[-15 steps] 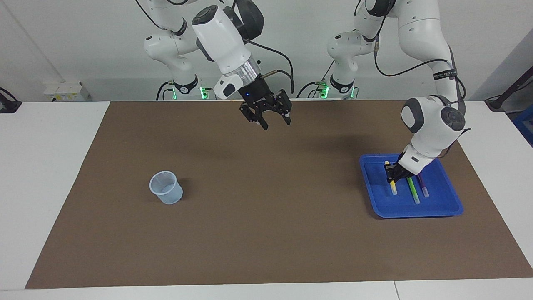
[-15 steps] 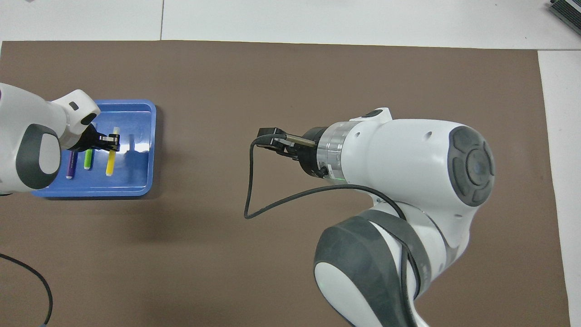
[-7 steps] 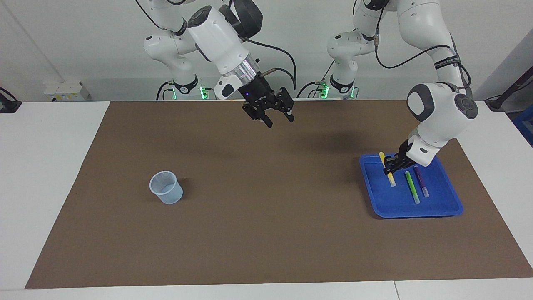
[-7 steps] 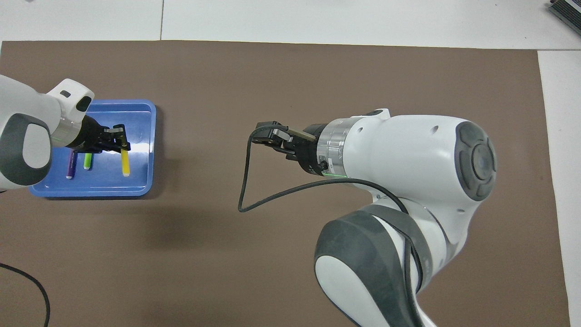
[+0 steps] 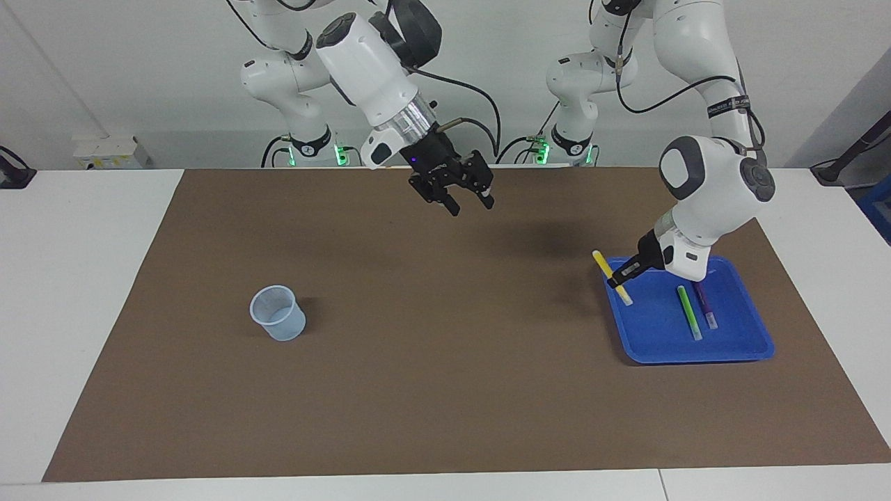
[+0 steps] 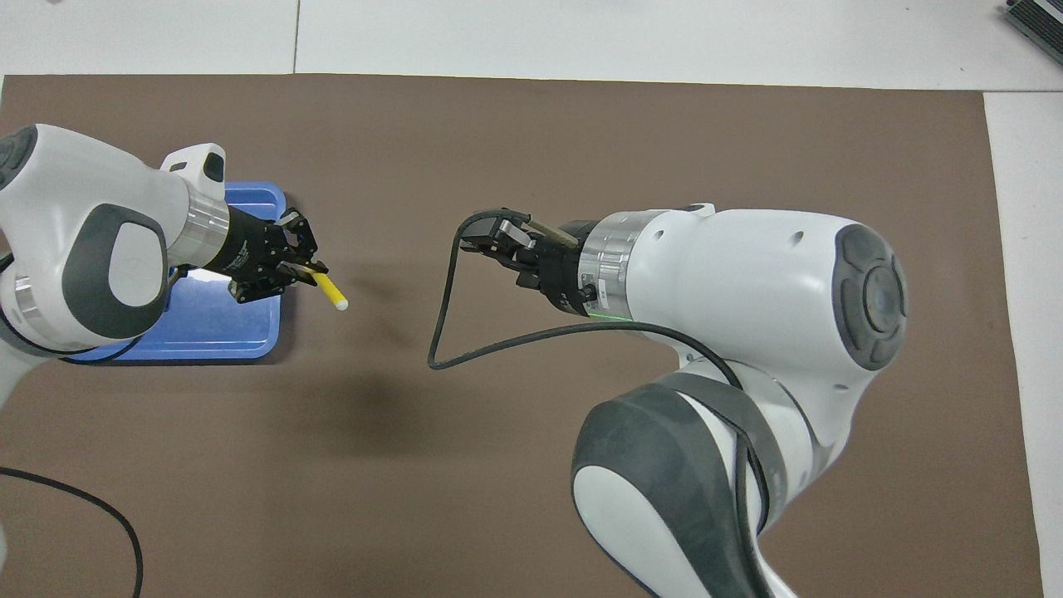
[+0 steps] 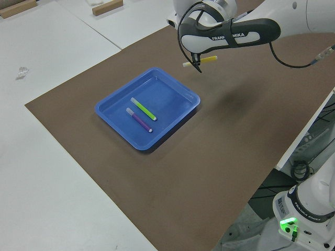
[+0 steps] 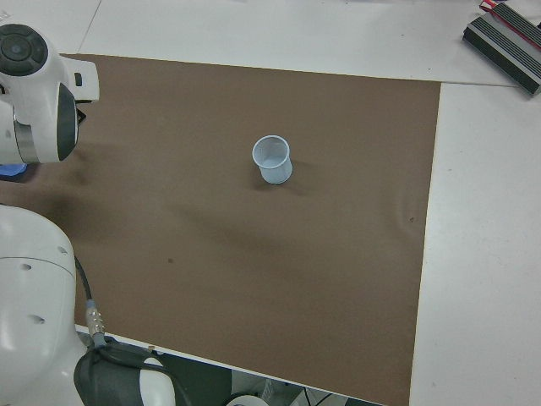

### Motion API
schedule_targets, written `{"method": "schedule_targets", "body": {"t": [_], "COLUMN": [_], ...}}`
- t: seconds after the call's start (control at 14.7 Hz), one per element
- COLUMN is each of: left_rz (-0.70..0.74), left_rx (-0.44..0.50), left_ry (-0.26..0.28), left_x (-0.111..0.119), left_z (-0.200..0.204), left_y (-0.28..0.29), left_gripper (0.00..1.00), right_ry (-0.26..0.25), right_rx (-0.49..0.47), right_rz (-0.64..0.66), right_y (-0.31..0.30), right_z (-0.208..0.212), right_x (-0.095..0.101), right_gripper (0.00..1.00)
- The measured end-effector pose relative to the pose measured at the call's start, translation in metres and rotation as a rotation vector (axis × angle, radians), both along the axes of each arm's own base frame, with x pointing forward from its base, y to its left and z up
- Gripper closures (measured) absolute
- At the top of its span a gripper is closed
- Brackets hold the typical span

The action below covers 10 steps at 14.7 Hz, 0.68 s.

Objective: Transfer and insert pens with both arms
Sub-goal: 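Carry the yellow pen toward the right gripper with the left gripper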

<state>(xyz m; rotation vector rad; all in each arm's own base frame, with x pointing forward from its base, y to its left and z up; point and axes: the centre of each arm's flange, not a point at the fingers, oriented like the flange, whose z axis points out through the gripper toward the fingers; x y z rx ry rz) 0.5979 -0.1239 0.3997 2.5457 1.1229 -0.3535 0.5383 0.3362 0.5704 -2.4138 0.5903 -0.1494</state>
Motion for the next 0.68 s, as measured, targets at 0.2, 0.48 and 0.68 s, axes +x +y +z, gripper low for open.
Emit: {"method": "schedule_targets", "body": {"t": [0.2,0.48,0.68], "left_rz": [0.134,0.236,0.296], "left_rx": [-0.043,-0.073,-0.175], "left_ry": [0.069,0.123,0.166], "left_x": [-0.004,-0.014,-0.017], "left_z": [0.005,0.016,0.026], "left_y": [-0.027,-0.072,-0.084], "left_gripper": [0.83,0.83,0.83], "right_ry": [0.008,0.016,0.01], "right_rx": [0.024,0.023,0.001], "right_rz": [-0.041,-0.013,0.018], "right_y": [0.006,0.032,0.035], "right_z": [0.004,-0.009,-0.025], "right_x": [-0.002,-0.014,-0.012], "right_gripper": [0.26,0.27,0.3]}}
